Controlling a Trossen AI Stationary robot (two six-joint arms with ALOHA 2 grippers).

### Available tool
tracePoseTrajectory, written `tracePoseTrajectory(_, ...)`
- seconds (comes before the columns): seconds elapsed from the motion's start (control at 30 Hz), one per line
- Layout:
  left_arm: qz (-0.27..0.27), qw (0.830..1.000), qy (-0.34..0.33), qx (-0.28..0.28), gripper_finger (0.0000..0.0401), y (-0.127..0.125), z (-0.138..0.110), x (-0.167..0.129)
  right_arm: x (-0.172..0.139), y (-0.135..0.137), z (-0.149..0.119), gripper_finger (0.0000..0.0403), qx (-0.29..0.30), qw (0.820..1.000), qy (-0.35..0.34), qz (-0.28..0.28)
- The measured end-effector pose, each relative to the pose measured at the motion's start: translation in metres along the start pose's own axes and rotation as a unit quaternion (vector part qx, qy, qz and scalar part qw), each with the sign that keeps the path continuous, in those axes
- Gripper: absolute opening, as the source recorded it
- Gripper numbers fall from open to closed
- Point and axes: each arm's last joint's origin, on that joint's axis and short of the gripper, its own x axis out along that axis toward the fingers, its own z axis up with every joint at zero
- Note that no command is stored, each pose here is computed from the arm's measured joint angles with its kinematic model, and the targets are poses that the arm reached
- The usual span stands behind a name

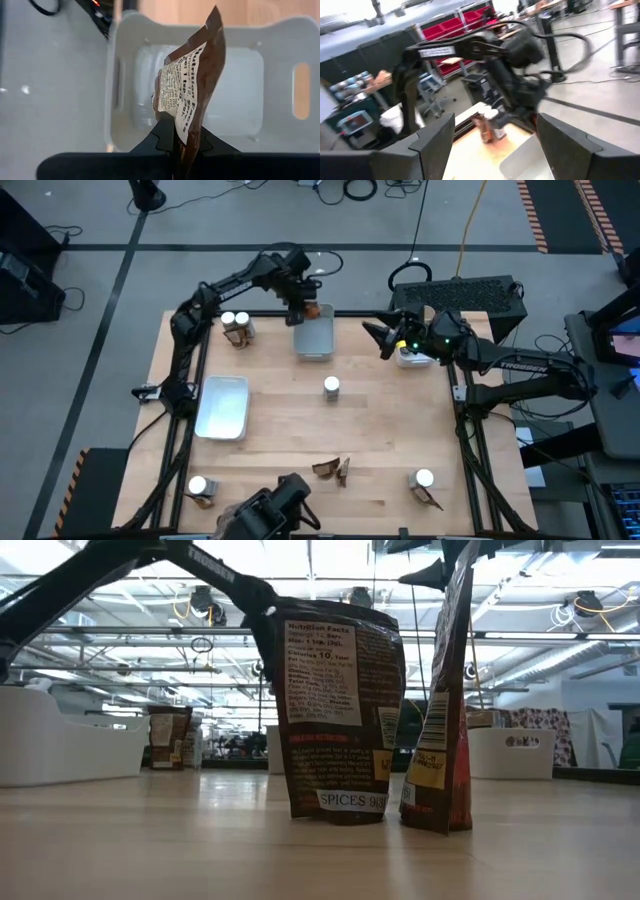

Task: Sort spices by type
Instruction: Put the orange spice pack into the gray bin

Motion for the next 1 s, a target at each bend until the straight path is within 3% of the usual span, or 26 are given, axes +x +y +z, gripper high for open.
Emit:
tracePoseTrajectory(0.53,-0.059,0.998,0.010,-0.021,0.0010,0.012,-0.014,0.038,-0.003,0.011,-0.005,0.0263,0.019,0.999,0.013,0.026)
tracePoseTrajectory(1.0,-0.060,0.998,0.009,-0.021,0.0036,0.011,-0.013,0.039,-0.004,0.015,-0.008,0.0263,0.028,0.999,0.021,0.032)
